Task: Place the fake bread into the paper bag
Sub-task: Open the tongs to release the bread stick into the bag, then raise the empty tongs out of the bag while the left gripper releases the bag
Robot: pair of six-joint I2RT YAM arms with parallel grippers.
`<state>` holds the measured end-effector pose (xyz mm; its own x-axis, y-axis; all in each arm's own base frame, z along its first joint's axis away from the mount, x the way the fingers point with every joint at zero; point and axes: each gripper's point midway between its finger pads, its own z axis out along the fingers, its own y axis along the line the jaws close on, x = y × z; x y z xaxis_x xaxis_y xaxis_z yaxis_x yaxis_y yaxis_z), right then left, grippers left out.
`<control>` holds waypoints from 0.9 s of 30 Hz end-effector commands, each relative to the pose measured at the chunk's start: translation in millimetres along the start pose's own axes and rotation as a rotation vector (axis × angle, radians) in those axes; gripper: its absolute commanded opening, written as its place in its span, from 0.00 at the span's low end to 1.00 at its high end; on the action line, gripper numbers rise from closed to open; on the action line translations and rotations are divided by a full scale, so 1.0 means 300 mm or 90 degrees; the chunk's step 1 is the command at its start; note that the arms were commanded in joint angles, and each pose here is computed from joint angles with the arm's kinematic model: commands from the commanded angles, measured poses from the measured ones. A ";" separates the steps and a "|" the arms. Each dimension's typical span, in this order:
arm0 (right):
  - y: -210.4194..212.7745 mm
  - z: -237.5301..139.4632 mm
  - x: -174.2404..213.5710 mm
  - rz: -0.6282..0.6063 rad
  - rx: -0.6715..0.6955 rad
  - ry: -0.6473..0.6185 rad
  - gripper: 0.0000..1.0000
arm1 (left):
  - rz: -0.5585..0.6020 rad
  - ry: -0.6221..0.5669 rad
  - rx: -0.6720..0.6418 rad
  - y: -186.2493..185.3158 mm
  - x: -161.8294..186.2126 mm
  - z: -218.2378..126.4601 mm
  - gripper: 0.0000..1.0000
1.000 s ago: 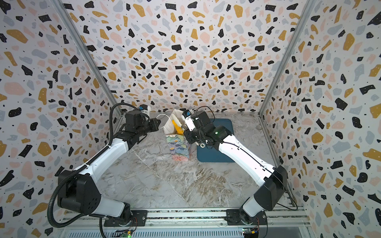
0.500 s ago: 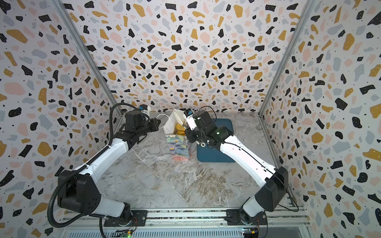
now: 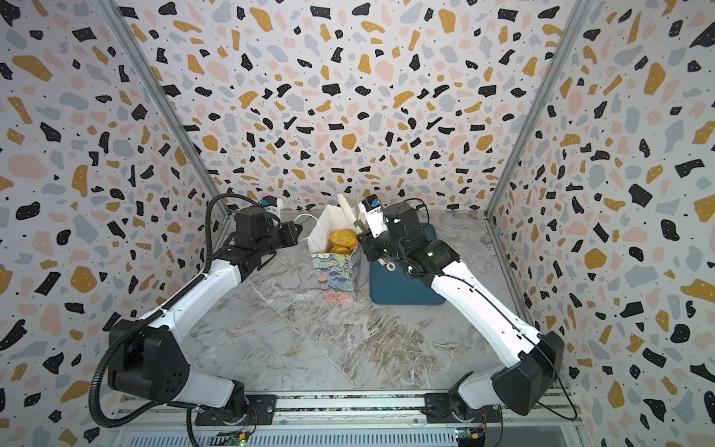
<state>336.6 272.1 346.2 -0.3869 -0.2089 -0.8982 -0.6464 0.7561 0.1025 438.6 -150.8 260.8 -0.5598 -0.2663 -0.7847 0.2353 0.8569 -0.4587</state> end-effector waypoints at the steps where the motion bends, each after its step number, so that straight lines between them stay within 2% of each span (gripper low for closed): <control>1: -0.023 -0.091 -0.116 0.007 -0.007 -0.094 0.30 | 0.016 -0.036 -0.016 -0.008 -0.071 -0.010 0.00; 8: -0.135 -0.131 -0.112 0.005 0.044 -0.118 0.30 | 0.016 -0.045 -0.031 -0.028 -0.131 -0.028 0.00; 13: -0.222 -0.157 -0.093 0.006 0.088 -0.130 0.30 | -0.011 -0.039 -0.011 -0.054 -0.144 -0.026 0.00; 19: -0.287 -0.176 -0.070 0.006 0.114 -0.134 0.30 | -0.037 -0.047 0.005 -0.082 -0.165 -0.031 0.25; 27: -0.303 -0.195 -0.067 -0.009 0.119 -0.144 0.31 | -0.056 -0.058 0.034 -0.138 -0.207 -0.055 0.56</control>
<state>370.7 173.4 346.5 -0.3169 -0.1125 -0.9418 -0.4931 0.8678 0.0622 451.8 -156.3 304.9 -0.5433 -0.3553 -0.7606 0.1874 0.8319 -0.5224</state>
